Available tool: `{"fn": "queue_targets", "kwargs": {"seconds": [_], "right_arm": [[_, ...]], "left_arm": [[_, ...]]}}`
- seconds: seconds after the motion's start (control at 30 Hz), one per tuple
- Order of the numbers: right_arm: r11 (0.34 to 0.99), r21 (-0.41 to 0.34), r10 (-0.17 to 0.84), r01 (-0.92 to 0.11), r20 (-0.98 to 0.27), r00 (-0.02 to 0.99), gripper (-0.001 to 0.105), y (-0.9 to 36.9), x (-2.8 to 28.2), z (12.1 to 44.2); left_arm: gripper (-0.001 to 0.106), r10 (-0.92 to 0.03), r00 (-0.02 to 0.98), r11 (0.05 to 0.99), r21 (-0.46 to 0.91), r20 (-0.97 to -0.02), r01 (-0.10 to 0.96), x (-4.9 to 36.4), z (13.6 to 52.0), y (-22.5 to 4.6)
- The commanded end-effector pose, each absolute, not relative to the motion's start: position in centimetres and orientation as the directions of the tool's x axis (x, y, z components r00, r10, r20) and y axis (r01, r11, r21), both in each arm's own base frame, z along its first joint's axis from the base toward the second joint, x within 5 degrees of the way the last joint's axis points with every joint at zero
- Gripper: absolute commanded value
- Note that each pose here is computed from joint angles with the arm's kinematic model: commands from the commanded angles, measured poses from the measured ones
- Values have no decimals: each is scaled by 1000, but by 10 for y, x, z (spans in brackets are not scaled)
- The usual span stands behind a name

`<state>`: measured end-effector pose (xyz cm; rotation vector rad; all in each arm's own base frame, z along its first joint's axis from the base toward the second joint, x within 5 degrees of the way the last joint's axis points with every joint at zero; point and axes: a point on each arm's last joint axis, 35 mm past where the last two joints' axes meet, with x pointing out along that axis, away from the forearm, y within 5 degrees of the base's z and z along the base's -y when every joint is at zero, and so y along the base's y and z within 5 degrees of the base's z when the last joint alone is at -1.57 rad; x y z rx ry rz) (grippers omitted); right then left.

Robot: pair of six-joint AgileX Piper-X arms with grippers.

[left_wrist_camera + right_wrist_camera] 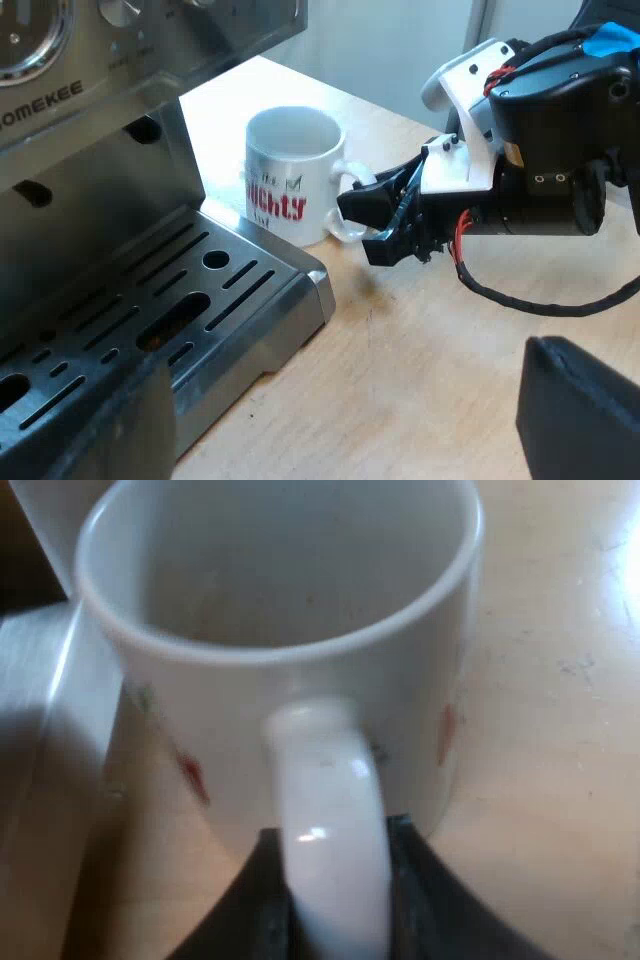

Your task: Place mug into machine

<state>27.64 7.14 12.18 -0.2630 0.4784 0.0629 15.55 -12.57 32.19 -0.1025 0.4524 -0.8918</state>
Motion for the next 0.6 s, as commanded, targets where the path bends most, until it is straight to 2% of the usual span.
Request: {"fn": "queue_targets", "kwargs": {"seconds": [0.03,0.33,0.6], "right_arm": [[959,-251,-1,-129,-461,887,0,72,278,123],[948,-275,-9,-162,-530,848,0,68,265,135],[943,-287,-8,-167,-521,854,0,63,245,175]], "left_arm": [[72,-769,550,631,-247,-327,735,156,324,-126],[72,-782,532,614,-256,-324,746,155,324,-127],[72,-819,506,567,-242,-270,787,138,337,-127]]}}
